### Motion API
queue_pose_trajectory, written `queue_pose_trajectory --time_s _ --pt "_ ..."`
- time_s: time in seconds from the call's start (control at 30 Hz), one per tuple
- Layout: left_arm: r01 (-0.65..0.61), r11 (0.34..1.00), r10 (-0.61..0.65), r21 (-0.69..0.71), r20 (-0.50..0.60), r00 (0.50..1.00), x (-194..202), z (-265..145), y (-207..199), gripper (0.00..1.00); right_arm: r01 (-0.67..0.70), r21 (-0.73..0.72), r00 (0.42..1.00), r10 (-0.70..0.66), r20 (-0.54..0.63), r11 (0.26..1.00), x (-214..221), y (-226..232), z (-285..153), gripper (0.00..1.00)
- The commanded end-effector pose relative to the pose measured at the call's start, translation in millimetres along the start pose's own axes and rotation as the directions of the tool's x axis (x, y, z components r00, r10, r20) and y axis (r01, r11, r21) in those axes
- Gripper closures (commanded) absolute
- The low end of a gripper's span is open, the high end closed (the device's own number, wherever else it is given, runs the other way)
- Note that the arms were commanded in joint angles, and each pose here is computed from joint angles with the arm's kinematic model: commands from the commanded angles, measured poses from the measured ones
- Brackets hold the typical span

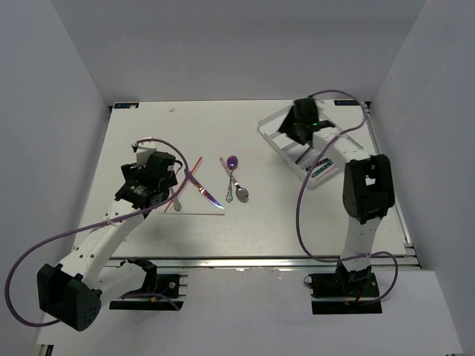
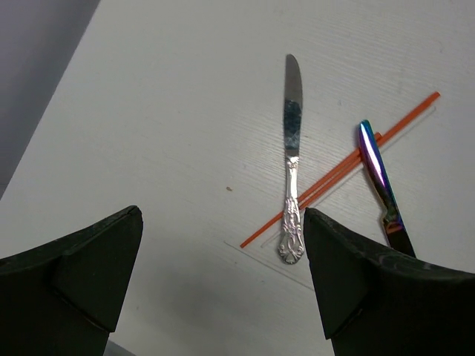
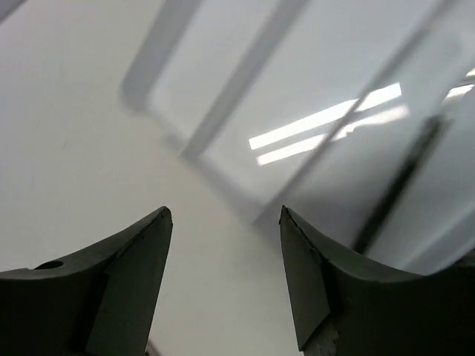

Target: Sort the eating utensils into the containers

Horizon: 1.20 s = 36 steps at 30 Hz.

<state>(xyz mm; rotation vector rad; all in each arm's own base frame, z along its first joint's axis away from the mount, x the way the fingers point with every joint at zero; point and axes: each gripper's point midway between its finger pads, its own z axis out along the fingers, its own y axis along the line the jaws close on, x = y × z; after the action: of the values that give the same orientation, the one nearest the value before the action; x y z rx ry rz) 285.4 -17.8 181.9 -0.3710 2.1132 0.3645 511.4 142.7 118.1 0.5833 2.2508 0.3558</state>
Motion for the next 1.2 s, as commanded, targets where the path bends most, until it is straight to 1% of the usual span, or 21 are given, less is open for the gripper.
queue_pose_trajectory --time_s 0.0,0.03,0.07,0.1,0.13,0.17,0.2,0.23,0.27,0.3,0.37,0.47,0.5,0.7,0.8,0.9,1.03,1.17 --pt "0.113 0.991 -0.109 -0.070 0.060 0.992 -16 -3 26 0.02 0.336 -0.131 0.940 -0.340 -0.005 0.933 67 85 -54 0.35" --pt "0.136 0.987 -0.130 -0.080 0.082 0.988 -20 -6 34 0.02 0.375 -0.162 0.925 -0.381 -0.007 0.913 96 103 -68 0.36" --pt "0.147 0.986 -0.140 -0.082 0.092 0.986 -23 -8 37 0.02 0.385 -0.175 0.920 -0.393 -0.008 0.906 112 108 -71 0.38" --pt "0.154 0.985 -0.146 -0.083 0.101 0.984 -25 -8 39 0.02 0.383 -0.174 0.918 -0.394 -0.033 0.907 132 105 -71 0.43" --pt "0.157 0.985 -0.149 -0.071 0.103 0.983 -25 -9 38 0.02 0.410 -0.183 0.906 -0.422 -0.030 0.894 154 115 -74 0.45" --pt "0.156 0.986 -0.149 -0.064 0.104 0.983 -25 -9 38 0.02 0.422 -0.172 0.901 -0.433 -0.035 0.890 163 117 -73 0.49" --pt "0.151 0.987 -0.145 -0.059 0.099 0.985 -24 -9 37 0.02 0.424 -0.181 0.900 -0.435 -0.025 0.888 166 130 -74 0.51" --pt "0.145 0.988 -0.139 -0.056 0.092 0.986 -23 -8 36 0.02 0.448 -0.171 0.885 -0.463 -0.058 0.878 186 131 -64 0.51" --pt "0.135 0.989 -0.131 -0.055 0.079 0.988 -21 -6 33 0.02 0.469 -0.149 0.871 -0.483 -0.084 0.871 194 128 -61 0.51" --pt "0.128 0.990 -0.124 -0.055 0.074 0.990 -20 -5 33 0.02 0.469 -0.151 0.874 -0.482 -0.063 0.870 190 142 -61 0.51" --pt "0.120 0.992 -0.117 -0.044 0.062 0.991 -18 -4 29 0.02 0.508 -0.097 0.852 -0.515 -0.089 0.856 205 136 -47 0.52" --pt "0.111 0.993 -0.110 -0.029 0.054 0.992 -17 -3 26 0.02 0.522 -0.047 0.847 -0.524 -0.094 0.852 207 137 -35 0.53" --pt "0.111 0.994 -0.110 -0.022 0.054 0.992 -17 -4 25 0.02 0.525 -0.034 0.845 -0.526 -0.095 0.850 208 134 -31 0.55" --pt "0.112 0.994 -0.112 0.005 0.054 0.992 -17 -5 22 0.02 0.534 -0.021 0.841 -0.534 -0.089 0.845 210 134 -21 0.58" --pt "0.110 0.994 -0.111 0.018 0.050 0.993 -17 -5 20 0.02 0.533 -0.025 0.840 -0.532 -0.107 0.846 214 133 -13 0.60" --pt "0.112 0.993 -0.113 0.023 0.053 0.992 -18 -6 20 0.02 0.523 -0.026 0.844 -0.522 -0.118 0.852 217 131 -9 0.64" --pt "0.113 0.993 -0.115 0.032 0.052 0.992 -18 -7 18 0.02 0.498 -0.027 0.855 -0.496 -0.151 0.867 220 123 0 0.66" --pt "0.112 0.993 -0.114 0.036 0.052 0.992 -18 -7 18 0.02 0.483 -0.029 0.863 -0.481 -0.155 0.875 223 119 2 0.67"
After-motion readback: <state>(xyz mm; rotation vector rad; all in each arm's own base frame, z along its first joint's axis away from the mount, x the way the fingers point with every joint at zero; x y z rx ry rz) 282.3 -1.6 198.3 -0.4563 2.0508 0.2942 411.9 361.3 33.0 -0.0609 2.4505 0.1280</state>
